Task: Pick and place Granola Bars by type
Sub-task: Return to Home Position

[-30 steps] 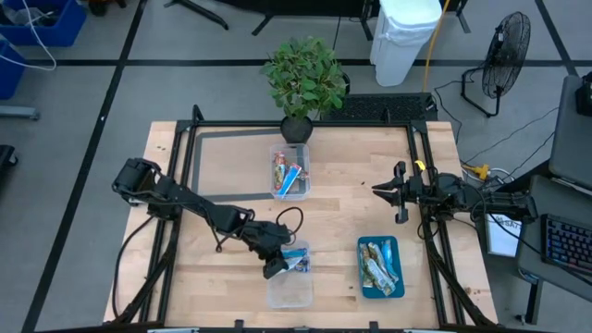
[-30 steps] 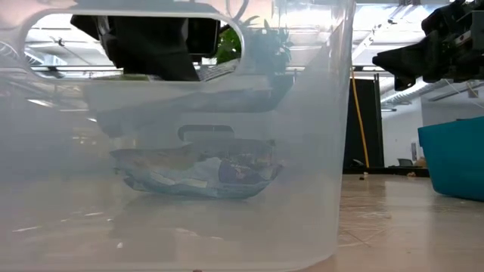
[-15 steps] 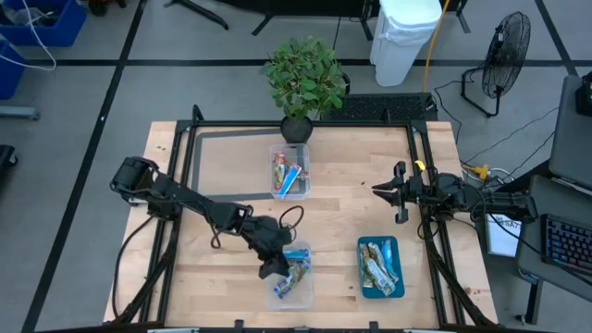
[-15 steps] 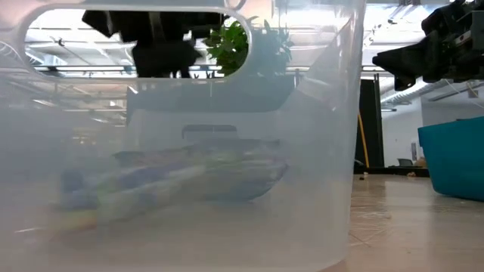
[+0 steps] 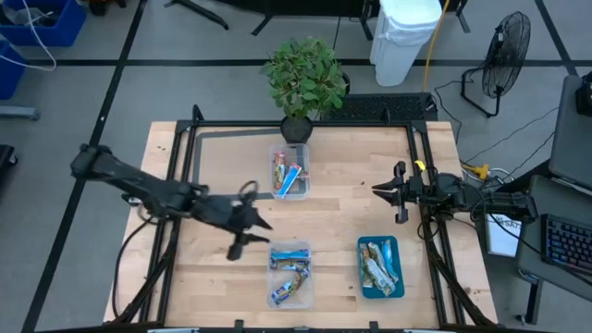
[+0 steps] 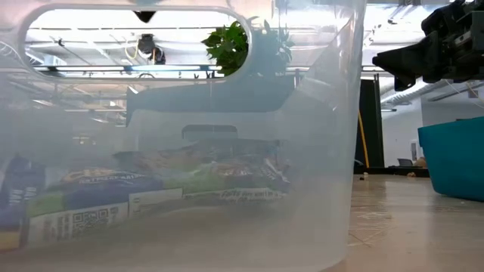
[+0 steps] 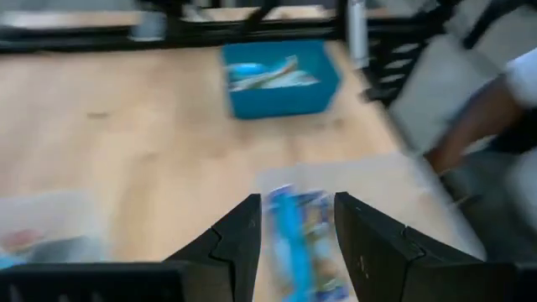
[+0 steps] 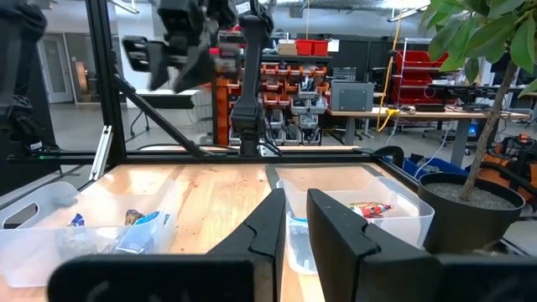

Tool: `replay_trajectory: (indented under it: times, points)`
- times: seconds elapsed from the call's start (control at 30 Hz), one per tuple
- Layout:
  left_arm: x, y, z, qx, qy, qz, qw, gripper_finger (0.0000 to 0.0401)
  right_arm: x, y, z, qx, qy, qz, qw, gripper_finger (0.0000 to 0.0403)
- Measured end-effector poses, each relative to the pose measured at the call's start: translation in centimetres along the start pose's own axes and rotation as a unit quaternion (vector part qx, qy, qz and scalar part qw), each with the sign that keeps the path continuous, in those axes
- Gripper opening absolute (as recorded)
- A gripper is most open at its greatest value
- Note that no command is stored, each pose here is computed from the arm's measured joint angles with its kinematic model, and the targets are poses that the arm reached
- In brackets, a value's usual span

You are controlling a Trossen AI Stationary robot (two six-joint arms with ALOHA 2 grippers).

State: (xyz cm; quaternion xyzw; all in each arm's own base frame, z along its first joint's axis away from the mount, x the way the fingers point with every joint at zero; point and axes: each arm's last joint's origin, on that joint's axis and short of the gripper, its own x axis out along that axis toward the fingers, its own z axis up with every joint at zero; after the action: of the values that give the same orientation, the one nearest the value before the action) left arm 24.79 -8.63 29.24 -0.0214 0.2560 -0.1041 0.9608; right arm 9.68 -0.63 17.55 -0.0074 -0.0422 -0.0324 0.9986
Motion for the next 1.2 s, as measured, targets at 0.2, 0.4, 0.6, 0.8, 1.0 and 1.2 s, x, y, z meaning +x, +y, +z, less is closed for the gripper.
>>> replay_trajectory:
  times: [0.2,0.4,0.6,0.8,1.0,1.2]
  points:
    - [-3.1,1.3,-3.4,0.029,-0.021,0.104,0.994,0.0157,0.0,0.0,0.0,0.000,0.000,0.000,1.000,0.0045]
    - [-5.0,4.3,-8.7,-0.012,-0.102,0.156,0.982,0.0157,0.0,0.0,0.0,0.000,0.000,0.000,1.000,0.0045]
    - [-6.3,6.5,-13.0,-0.039,-0.173,0.157,0.971,0.0157,0.0,0.0,0.0,0.000,0.000,0.000,1.000,0.0045]
    - [-7.2,7.5,-15.3,-0.052,-0.210,0.176,0.960,0.0157,0.0,0.0,0.0,0.000,0.000,0.000,1.000,0.0045]
    - [-7.7,7.8,-16.4,-0.048,-0.235,0.194,0.951,0.0157,0.0,0.0,0.0,0.000,0.000,0.000,1.000,0.0045]
    - [-7.7,8.1,-17.5,-0.056,-0.231,0.205,0.949,0.0157,0.0,0.0,0.0,0.000,0.000,0.000,1.000,0.0045]
